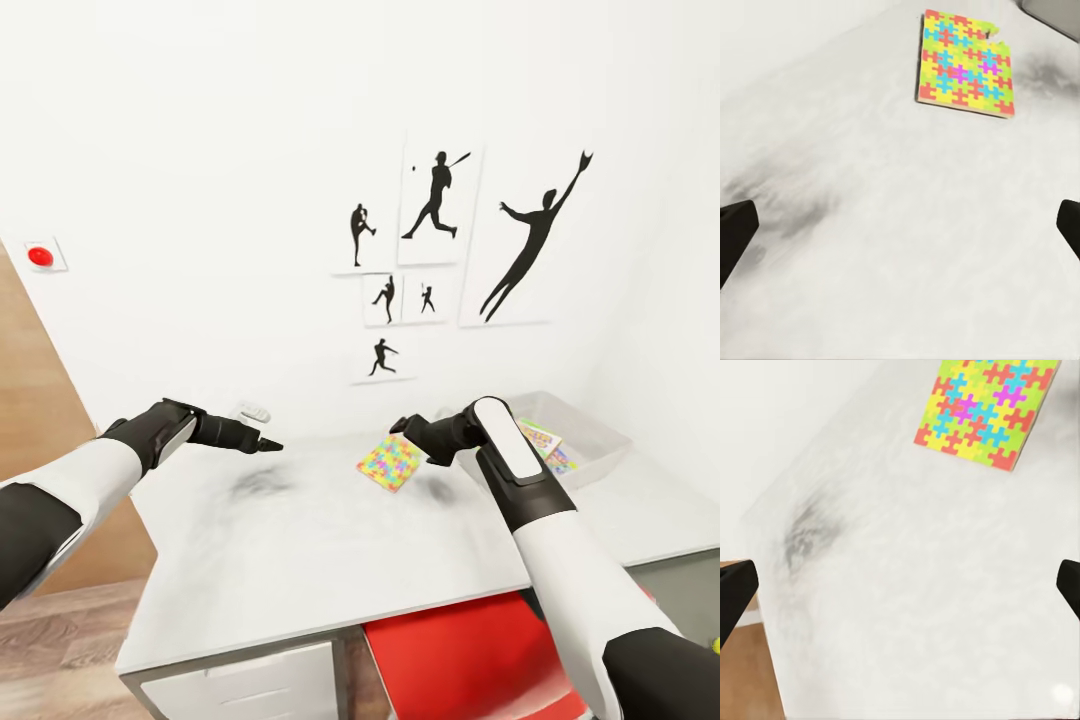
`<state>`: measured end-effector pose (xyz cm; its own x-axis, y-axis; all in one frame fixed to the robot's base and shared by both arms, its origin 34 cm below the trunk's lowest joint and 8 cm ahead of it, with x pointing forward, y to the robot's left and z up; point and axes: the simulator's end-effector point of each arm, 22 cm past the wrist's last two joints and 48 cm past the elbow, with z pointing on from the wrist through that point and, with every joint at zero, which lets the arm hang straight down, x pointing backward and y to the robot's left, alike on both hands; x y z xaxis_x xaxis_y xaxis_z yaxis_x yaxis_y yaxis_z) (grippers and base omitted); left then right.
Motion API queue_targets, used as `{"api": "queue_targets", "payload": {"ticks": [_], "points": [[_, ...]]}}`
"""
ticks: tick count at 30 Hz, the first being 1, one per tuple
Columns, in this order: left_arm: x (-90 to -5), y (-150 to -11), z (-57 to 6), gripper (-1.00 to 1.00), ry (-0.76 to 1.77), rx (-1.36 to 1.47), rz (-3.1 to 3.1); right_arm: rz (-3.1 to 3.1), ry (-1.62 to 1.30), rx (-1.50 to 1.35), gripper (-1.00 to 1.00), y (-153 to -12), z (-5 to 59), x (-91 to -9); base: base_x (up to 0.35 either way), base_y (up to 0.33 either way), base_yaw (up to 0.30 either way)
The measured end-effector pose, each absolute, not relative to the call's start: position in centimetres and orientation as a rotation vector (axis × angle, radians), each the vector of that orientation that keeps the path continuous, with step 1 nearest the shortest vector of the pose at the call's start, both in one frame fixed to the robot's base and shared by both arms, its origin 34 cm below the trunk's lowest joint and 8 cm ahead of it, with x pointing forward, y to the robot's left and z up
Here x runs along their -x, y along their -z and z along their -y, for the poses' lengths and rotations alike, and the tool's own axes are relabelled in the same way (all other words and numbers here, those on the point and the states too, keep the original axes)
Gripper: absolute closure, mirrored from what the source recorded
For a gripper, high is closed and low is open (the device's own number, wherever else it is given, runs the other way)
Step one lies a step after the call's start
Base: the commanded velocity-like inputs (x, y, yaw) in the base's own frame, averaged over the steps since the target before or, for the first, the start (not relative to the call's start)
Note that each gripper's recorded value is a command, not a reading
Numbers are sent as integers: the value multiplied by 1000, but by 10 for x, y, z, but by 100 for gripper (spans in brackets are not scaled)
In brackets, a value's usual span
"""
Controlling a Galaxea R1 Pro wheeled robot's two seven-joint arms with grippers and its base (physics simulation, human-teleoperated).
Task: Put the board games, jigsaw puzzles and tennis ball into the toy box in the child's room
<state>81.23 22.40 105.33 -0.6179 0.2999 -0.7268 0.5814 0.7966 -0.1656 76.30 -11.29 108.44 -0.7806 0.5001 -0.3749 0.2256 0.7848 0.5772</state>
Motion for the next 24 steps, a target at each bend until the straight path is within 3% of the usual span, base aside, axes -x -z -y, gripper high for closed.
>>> {"api": "queue_targets", "payload": {"ticks": [15, 24], "points": [[-813, -1053, -225, -100, 503, -646, -2266, -2454, -704, -539, -100, -1084, 112, -763, 144, -40, 0], [-812, -1053, -224, -100, 507, -648, -2265, -2455, -703, -540, -100, -1083, 112, -763, 37, -91, 0]]}}
